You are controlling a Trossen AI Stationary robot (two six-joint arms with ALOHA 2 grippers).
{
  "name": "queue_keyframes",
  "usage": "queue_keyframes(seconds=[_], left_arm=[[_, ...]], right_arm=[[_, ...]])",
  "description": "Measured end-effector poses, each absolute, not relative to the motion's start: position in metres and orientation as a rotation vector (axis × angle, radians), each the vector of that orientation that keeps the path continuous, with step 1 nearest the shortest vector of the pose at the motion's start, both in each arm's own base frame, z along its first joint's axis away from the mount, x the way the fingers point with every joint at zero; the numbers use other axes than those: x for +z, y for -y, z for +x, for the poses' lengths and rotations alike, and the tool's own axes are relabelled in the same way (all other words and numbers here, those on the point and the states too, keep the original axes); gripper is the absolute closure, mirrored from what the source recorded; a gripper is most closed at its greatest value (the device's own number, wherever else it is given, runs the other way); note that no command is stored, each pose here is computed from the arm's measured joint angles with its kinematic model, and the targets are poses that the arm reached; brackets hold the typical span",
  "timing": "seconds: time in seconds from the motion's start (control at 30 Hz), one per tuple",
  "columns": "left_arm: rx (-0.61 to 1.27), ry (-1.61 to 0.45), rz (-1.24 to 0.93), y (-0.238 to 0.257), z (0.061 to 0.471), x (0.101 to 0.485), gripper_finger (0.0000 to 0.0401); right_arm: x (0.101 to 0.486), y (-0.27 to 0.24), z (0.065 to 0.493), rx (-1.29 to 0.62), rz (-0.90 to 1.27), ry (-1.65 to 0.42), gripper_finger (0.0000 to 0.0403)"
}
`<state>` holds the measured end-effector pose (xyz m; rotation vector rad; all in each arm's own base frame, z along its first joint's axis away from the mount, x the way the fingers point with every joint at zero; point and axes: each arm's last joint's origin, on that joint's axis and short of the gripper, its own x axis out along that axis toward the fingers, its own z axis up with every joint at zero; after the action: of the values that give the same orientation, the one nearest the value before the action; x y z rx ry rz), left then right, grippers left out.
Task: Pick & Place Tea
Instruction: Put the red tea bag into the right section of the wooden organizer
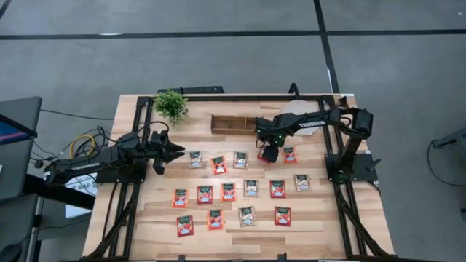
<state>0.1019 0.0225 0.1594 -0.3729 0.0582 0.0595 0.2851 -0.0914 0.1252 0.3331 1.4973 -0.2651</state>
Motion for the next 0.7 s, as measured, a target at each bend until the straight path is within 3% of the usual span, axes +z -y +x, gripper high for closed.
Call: queue_keyframes(seconds=[0.7], left_arm=[[0.06, -0.058, -0.373, -0.022, 0.102, 0.159, 0.0296]], right_arm=[[0.143, 0.09, 0.282, -0.26, 0.323, -1.432, 0.0344]])
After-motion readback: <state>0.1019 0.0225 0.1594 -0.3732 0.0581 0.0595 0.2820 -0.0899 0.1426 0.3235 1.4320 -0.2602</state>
